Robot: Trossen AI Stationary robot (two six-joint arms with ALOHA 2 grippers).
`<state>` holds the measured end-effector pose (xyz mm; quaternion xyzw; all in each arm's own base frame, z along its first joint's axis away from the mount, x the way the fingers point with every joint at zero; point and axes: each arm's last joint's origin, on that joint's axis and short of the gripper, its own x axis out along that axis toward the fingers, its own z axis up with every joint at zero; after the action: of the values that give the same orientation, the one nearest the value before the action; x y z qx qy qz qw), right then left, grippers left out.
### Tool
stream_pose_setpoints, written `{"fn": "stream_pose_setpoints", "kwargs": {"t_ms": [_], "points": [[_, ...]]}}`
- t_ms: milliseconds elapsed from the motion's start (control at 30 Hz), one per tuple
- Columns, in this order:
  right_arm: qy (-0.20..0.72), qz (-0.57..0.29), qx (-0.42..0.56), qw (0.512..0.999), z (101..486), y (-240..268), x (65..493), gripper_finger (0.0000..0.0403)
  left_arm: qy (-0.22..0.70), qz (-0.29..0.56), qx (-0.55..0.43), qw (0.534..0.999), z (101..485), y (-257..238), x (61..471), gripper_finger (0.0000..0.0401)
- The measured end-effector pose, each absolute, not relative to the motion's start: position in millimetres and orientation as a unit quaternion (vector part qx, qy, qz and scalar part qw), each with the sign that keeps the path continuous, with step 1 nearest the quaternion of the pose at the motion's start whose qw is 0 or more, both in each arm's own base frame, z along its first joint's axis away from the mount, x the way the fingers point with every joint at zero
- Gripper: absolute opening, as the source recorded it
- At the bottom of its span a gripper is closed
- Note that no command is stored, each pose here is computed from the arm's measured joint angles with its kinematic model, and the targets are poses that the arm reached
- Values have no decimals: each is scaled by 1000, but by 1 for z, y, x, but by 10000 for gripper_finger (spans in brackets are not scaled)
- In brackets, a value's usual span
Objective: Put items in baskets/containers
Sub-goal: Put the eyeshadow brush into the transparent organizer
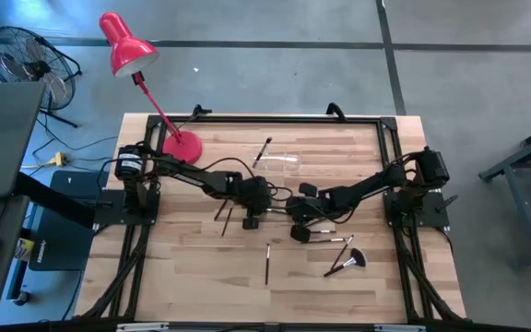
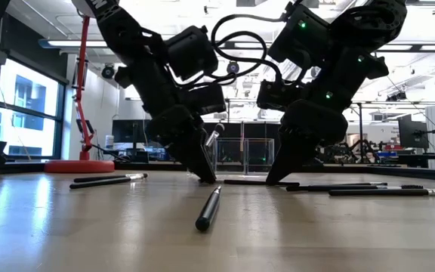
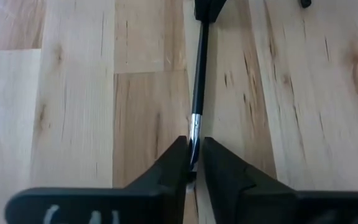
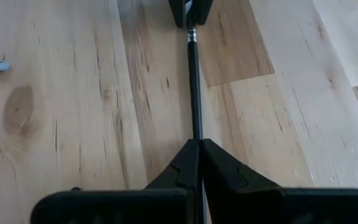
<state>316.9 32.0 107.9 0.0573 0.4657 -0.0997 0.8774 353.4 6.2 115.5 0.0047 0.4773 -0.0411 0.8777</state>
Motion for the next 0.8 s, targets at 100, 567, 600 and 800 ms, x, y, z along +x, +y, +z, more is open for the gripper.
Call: {"fn": "stream_pose_setpoints", "kwargs": {"t_ms": [100,567,600,800], "points": [[466,-100,58,877,108,32,317,5,478,-40,5,877,115,6,353,40],[452,-112,75,882,114,32,317,52,536,-33,22,843,142,8,366,3],[450,-115,73,883,116,31,316,56,541,-34,26,840,145,8,367,2],[420,-137,65,895,131,30,315,74,537,-21,37,842,154,10,373,1]]}}
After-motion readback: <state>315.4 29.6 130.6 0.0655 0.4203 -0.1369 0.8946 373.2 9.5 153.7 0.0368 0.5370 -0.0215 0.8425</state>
